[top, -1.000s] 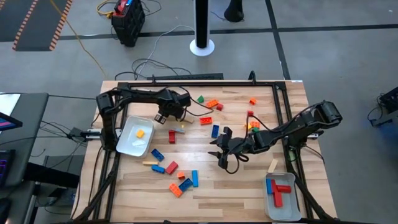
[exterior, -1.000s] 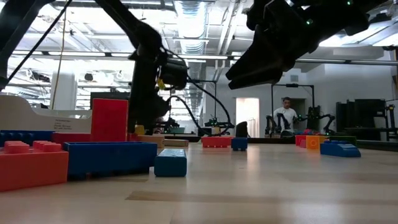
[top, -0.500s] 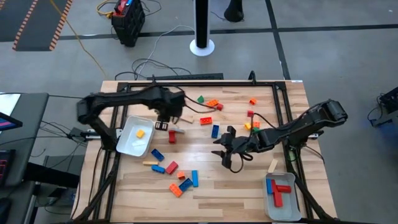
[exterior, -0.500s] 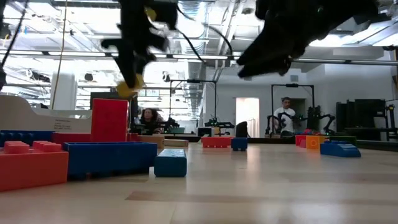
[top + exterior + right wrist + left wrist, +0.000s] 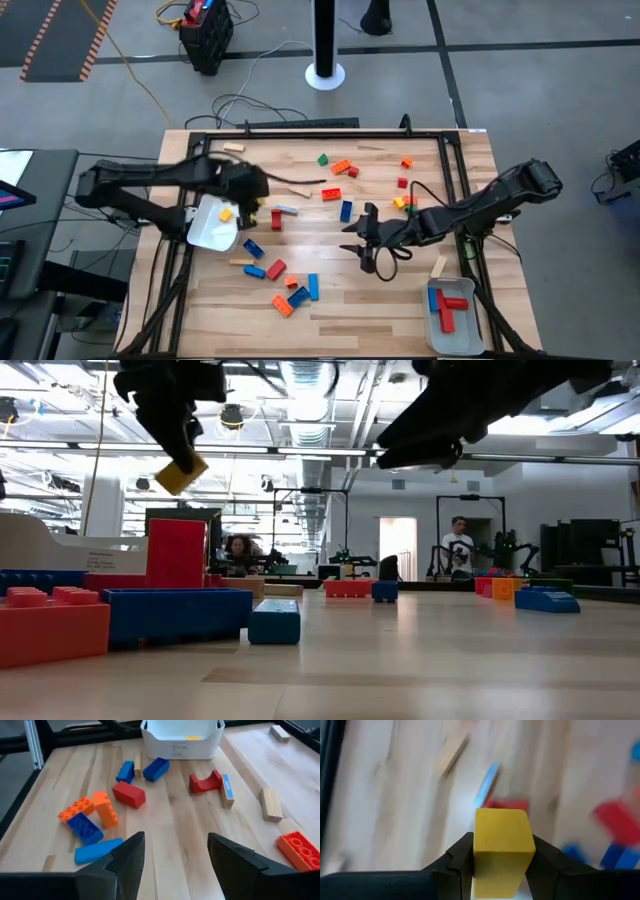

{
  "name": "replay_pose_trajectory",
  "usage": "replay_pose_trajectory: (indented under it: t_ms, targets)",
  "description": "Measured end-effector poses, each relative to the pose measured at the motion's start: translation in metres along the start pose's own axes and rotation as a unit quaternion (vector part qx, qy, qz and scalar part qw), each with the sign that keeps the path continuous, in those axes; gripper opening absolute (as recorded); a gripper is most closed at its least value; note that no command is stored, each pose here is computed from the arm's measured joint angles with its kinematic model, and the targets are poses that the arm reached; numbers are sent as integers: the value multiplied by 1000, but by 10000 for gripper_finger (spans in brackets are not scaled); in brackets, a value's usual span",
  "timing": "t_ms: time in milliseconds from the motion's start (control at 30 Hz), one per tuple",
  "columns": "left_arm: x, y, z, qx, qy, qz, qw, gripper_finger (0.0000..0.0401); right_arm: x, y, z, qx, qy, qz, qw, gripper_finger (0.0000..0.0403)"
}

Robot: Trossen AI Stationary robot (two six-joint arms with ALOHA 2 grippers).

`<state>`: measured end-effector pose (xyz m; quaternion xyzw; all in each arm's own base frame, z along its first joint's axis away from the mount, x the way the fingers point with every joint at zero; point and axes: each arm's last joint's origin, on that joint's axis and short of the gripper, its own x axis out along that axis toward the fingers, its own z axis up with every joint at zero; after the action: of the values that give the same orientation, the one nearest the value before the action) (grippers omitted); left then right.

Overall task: Sort blocks by size
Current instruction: Put the yellow large block into the gray bin

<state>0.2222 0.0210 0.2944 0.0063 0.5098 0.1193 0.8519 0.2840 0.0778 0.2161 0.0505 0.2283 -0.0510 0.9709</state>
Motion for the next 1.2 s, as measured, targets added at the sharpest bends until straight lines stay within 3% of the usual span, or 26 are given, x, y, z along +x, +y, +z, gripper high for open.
replay_pose_trajectory:
  t_ms: [200, 333, 633, 1200]
  targets:
    - [21, -31, -7, -27, -185, -30, 982, 125, 25, 3, -8, 8, -24, 1, 1000, 244]
    - [30, -45, -5, -24, -285, -46, 957, 125, 42, 0, -15, -9, -34, -7, 999, 244]
    - [24, -55, 9, -29, -449, -75, 890, 127, 60, -13, 17, -76, -62, -39, 994, 254]
    - [49, -83, 24, 18, -511, -76, 856, 130, 60, -12, 36, -88, -104, -40, 990, 293]
